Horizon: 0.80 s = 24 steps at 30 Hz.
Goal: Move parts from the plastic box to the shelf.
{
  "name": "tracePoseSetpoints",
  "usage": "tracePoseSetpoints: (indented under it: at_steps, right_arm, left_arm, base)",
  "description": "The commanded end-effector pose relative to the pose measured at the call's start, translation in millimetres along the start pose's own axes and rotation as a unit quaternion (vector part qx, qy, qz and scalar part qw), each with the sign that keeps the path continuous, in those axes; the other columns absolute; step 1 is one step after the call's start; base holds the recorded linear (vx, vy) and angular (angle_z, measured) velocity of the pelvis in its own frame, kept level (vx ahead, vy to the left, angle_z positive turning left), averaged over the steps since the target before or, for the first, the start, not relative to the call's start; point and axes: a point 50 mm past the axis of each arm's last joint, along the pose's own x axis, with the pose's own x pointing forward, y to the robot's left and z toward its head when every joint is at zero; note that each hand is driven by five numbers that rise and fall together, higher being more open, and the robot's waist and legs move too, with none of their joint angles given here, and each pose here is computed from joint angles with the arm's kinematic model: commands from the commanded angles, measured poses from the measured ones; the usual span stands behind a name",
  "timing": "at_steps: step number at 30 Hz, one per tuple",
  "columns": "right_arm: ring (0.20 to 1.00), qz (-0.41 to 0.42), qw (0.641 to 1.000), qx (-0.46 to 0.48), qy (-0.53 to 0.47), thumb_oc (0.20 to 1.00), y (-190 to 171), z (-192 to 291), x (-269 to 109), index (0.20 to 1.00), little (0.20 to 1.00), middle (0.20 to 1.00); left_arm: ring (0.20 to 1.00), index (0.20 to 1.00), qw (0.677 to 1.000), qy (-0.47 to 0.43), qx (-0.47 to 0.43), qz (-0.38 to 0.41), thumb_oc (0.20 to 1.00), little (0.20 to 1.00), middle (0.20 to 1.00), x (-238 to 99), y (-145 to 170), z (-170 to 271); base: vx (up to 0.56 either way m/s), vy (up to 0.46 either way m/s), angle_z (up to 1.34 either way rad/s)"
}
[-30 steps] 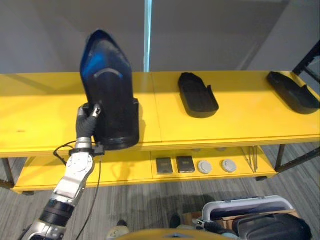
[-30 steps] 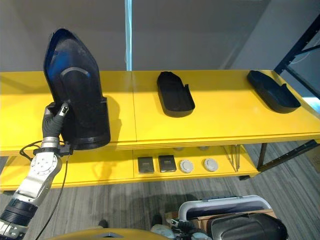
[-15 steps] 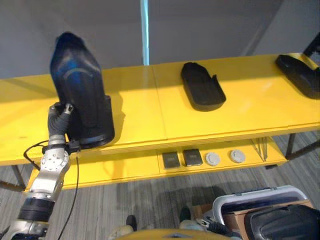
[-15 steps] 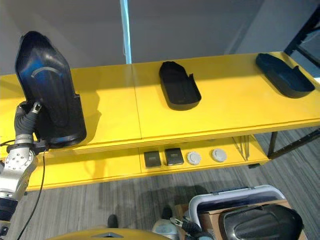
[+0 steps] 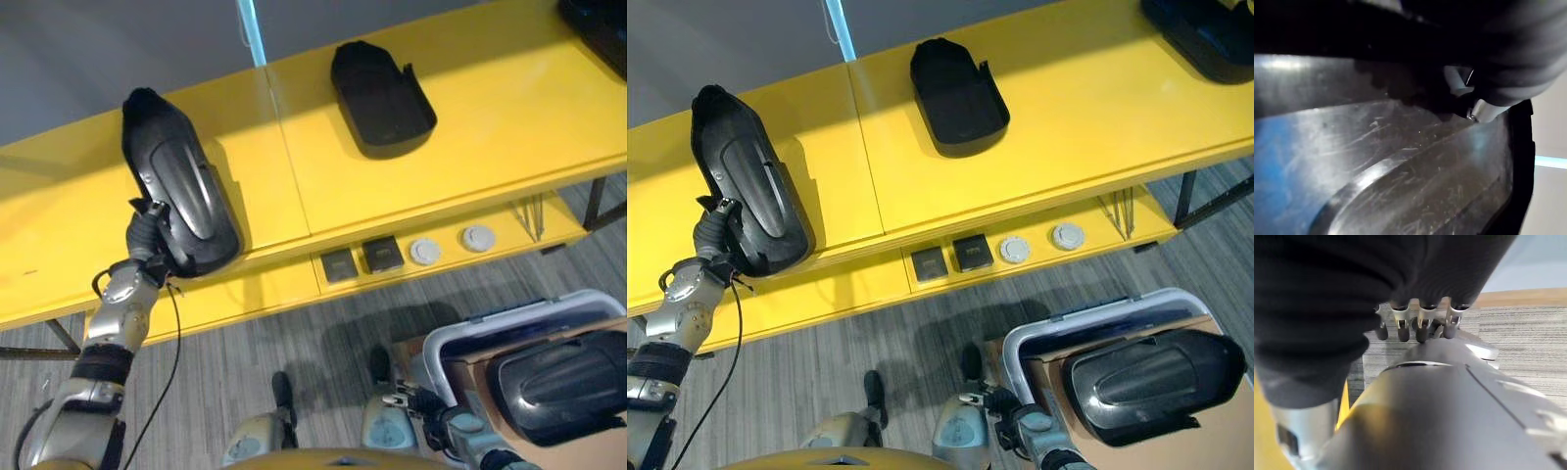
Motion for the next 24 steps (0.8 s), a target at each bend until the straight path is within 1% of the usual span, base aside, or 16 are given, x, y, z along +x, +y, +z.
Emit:
tracePoseSetpoints:
  at_steps: [1, 9, 11, 13, 14, 15, 16, 17, 18, 24]
  right_arm:
    - [1.000, 0.022, 0.999, -0.039, 0.023, 1.000, -2, 1, 1, 1.000, 1.000, 1.000]
    - [1.000, 0.027, 0.998, -0.050, 0.025, 1.000, -5, -1, -1, 1.000, 1.000, 1.000]
    - [1.000, 0.032, 0.998, -0.050, 0.015, 1.000, -3, 5, 1, 1.000, 1.000, 1.000]
    - [1.000, 0.037, 0.998, -0.048, 0.008, 1.000, 1, 11, 3, 1.000, 1.000, 1.000]
    - [1.000, 0.039, 0.998, -0.049, 0.006, 1.000, 2, 13, 4, 1.000, 1.000, 1.000]
    - [1.000, 0.041, 0.998, -0.049, 0.004, 1.000, 4, 14, 5, 1.000, 1.000, 1.000]
    - [1.000, 0.042, 0.998, -0.047, 0.003, 1.000, 5, 15, 6, 1.000, 1.000, 1.000]
    - [1.000, 0.043, 0.998, -0.044, 0.001, 1.000, 6, 17, 6, 1.000, 1.000, 1.000]
    - [1.000, 0.045, 0.998, -0.041, 0.001, 1.000, 8, 18, 7, 1.000, 1.000, 1.000]
    - [1.000, 0.058, 0.998, -0.031, -0.001, 1.000, 19, 19, 11, 1.000, 1.000, 1.000]
  left_arm:
    - [0.200, 0.200, 1.000, -0.007, 0.028, -0.008, 0.200, 0.200, 0.200, 27, -1, 30]
    - [0.200, 0.200, 0.994, 0.034, 0.097, 0.031, 0.200, 0.200, 0.200, 40, 15, 49]
    - [0.200, 0.200, 0.988, 0.060, 0.127, 0.061, 0.200, 0.200, 0.200, 44, 25, 57]
    - [0.200, 0.200, 0.985, 0.082, 0.140, 0.067, 0.200, 0.200, 0.200, 46, 28, 59]
    - [0.256, 0.256, 0.983, 0.087, 0.147, 0.072, 0.256, 0.256, 0.256, 46, 29, 60]
    - [0.454, 0.454, 0.980, 0.089, 0.159, 0.075, 0.454, 0.454, 0.454, 47, 31, 61]
    - [0.551, 0.551, 0.980, 0.088, 0.163, 0.077, 0.551, 0.551, 0.551, 47, 31, 62]
    - [0.906, 0.906, 0.979, 0.088, 0.163, 0.081, 0.906, 0.906, 0.906, 48, 32, 64]
    - [1.000, 1.000, 0.978, 0.091, 0.171, 0.082, 1.000, 1.000, 1.000, 48, 32, 65]
    - [1.000, 1.000, 0.966, 0.105, 0.204, 0.121, 1.000, 1.000, 1.000, 47, 40, 62]
  base:
    - [-0.01, 0.039, -0.04]
    - [0.00, 0.004, 0.00]
    - [0.00, -0.030, -0.02]
    - [-0.02, -0.065, -0.01]
    - [-0.04, -0.073, -0.02]
    - [-0.04, -0.060, -0.02]
    - [-0.04, -0.061, -0.01]
    - [-0.04, -0.065, 0.00]
    - [-0.04, -0.075, -0.01]
    - [-0.02, -0.068, 0.02]
